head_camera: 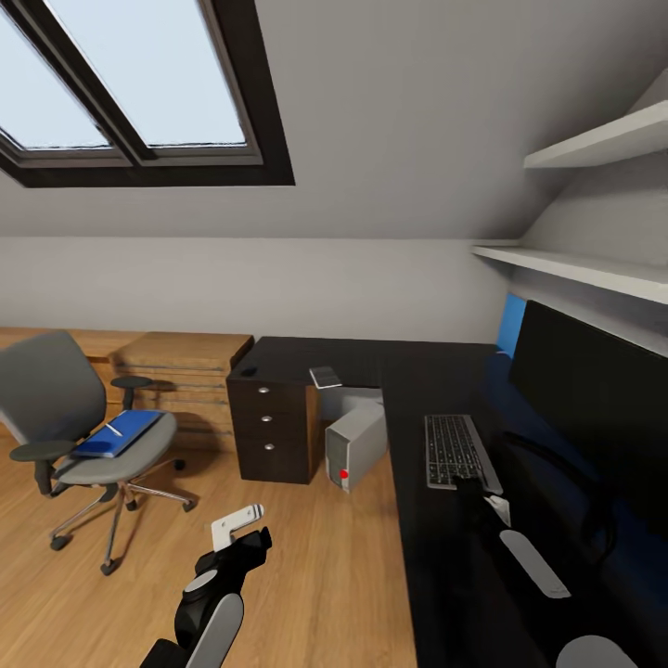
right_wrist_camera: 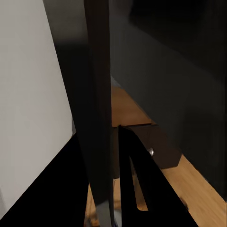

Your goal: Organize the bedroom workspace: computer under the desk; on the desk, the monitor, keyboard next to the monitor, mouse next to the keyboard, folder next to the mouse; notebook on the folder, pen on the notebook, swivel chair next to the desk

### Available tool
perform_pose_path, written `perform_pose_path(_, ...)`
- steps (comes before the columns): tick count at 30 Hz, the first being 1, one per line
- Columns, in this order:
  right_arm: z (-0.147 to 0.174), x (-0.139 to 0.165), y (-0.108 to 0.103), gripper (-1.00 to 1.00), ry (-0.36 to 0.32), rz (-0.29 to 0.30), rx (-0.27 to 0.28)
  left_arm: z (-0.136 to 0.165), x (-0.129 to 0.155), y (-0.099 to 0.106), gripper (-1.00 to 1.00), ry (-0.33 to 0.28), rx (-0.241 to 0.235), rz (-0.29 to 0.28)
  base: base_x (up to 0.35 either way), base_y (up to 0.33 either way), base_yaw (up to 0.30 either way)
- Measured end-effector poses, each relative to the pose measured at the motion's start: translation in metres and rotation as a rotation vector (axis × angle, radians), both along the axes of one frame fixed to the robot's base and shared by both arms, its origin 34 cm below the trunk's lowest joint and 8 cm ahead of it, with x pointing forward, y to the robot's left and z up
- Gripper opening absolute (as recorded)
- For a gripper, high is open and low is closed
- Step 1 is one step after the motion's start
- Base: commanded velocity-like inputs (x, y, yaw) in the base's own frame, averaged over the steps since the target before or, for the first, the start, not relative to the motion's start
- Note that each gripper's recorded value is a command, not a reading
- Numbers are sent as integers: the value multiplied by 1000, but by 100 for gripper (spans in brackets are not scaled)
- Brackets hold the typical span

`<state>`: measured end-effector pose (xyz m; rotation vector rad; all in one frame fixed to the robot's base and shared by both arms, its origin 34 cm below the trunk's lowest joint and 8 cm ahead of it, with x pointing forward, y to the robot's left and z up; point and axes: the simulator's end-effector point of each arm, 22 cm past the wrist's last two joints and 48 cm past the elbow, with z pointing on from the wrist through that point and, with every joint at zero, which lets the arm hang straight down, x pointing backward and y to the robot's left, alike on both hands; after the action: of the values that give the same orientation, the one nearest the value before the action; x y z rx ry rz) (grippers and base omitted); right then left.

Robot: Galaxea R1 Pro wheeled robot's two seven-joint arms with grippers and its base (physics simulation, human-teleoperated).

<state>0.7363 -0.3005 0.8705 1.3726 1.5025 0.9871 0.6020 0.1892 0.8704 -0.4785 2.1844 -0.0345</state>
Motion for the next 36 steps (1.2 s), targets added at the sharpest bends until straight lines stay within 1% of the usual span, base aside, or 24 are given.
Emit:
perform_pose_path(2,0,0,-6,-100,1,-2,-9,0,0,0,100,0,0,0,0,-18,0)
perform_pose_path(8,0,-1,-6,-100,3,6,-6,0,0,0,100,0,0,0,-36,-159,0)
perform_pose_path(13,-1,-2,6,-100,8,69,10,0,0,0,100,0,0,0,-41,-160,0)
perform_pose_path(22,-1,-5,4,-100,19,138,11,0,0,0,100,1,-1,0,-15,-21,0)
perform_pose_path(29,-2,-6,4,-100,22,148,13,0,0,0,100,1,0,-1,-149,-117,0)
perform_pose_path(33,-1,-6,4,-100,22,147,13,0,0,0,100,1,0,-1,-34,-53,0)
perform_pose_path(36,-2,-6,4,-100,23,146,14,0,0,0,100,0,-1,-1,-9,-213,0)
